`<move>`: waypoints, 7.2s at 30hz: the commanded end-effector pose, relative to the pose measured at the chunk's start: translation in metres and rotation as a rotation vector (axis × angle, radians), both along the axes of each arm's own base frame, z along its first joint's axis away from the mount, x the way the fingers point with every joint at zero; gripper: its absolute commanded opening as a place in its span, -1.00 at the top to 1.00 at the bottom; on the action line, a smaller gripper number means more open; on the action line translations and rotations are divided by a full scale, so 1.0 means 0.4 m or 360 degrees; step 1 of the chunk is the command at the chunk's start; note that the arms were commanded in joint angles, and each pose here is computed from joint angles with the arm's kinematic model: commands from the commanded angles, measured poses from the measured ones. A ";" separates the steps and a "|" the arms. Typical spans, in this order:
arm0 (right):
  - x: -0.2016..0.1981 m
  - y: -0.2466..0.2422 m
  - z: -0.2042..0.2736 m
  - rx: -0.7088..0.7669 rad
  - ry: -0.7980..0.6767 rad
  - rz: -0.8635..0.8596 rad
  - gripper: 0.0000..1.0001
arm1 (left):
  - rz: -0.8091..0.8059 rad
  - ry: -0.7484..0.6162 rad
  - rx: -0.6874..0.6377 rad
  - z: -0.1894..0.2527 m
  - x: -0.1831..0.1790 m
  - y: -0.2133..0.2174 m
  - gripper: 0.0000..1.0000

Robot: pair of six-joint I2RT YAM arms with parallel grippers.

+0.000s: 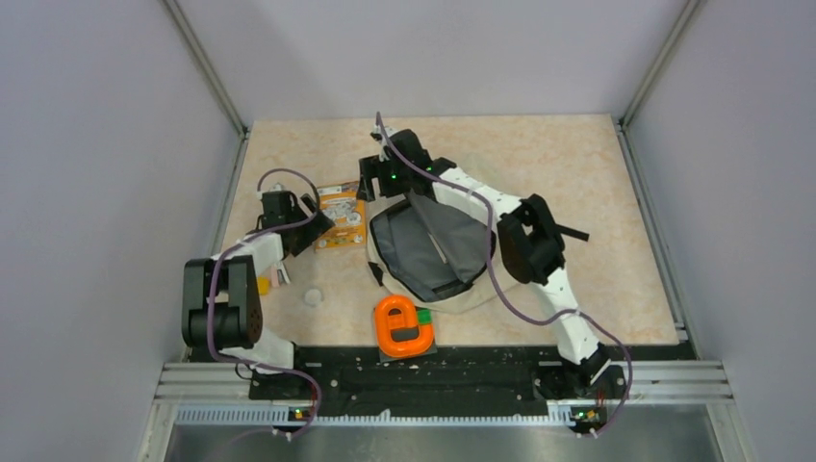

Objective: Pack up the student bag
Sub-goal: Pick up the book from the center of the board.

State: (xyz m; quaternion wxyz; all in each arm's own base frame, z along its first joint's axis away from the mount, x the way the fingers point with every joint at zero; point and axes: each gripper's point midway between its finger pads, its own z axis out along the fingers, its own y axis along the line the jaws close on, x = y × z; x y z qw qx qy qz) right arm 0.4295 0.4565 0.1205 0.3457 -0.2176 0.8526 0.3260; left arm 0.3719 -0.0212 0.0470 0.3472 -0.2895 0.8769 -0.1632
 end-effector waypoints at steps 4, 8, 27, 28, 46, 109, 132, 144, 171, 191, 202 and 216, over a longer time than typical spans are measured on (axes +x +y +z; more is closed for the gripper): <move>0.015 0.087 -0.075 0.0052 0.0214 0.0054 -0.51 | -0.0074 -0.0099 -0.0064 0.025 0.063 -0.017 -0.62; 0.021 0.104 -0.119 0.0072 0.0280 0.0034 -0.47 | -0.0105 -0.0094 -0.0095 0.017 0.066 -0.028 -0.53; -0.111 0.240 -0.116 0.0595 0.0676 0.0445 -0.41 | -0.0364 -0.0195 -0.0275 0.006 0.056 -0.106 0.21; -0.122 0.249 -0.111 0.0600 0.0672 0.0465 -0.40 | -0.0375 -0.0197 -0.0279 0.006 0.056 -0.108 0.24; -0.202 0.283 -0.132 0.0573 0.0663 0.0627 0.33 | -0.0492 -0.0272 -0.0317 0.018 0.047 -0.135 0.45; -0.392 -0.088 0.665 0.1194 -0.0405 0.0528 1.00 | -0.0426 -0.1070 -0.0355 0.610 -0.346 -0.171 -0.93; -0.422 -0.144 0.609 0.1017 -0.0347 0.0452 0.80 | -0.0864 -0.1489 -0.0701 0.766 -0.402 -0.274 0.88; -0.502 -0.188 0.508 0.1025 -0.0212 0.0624 -0.55 | -0.0945 -0.1742 -0.0725 0.882 -0.444 -0.282 1.00; -0.561 -0.208 0.602 0.1115 -0.0304 0.0839 1.00 | -0.1102 -0.1788 -0.0525 0.854 -0.484 -0.297 0.78; -0.625 -0.449 0.433 0.0236 -0.0495 0.0713 1.00 | -0.1322 -0.1293 -0.0105 0.691 -0.433 -0.280 -0.96; -0.762 -0.424 0.447 0.0487 -0.0338 0.1158 1.00 | -0.1631 -0.1220 -0.0289 0.660 -0.472 -0.339 -0.96; -0.805 -0.380 0.384 0.0365 -0.0268 0.1346 1.00 | -0.2010 -0.1133 -0.0512 0.648 -0.546 -0.428 -0.56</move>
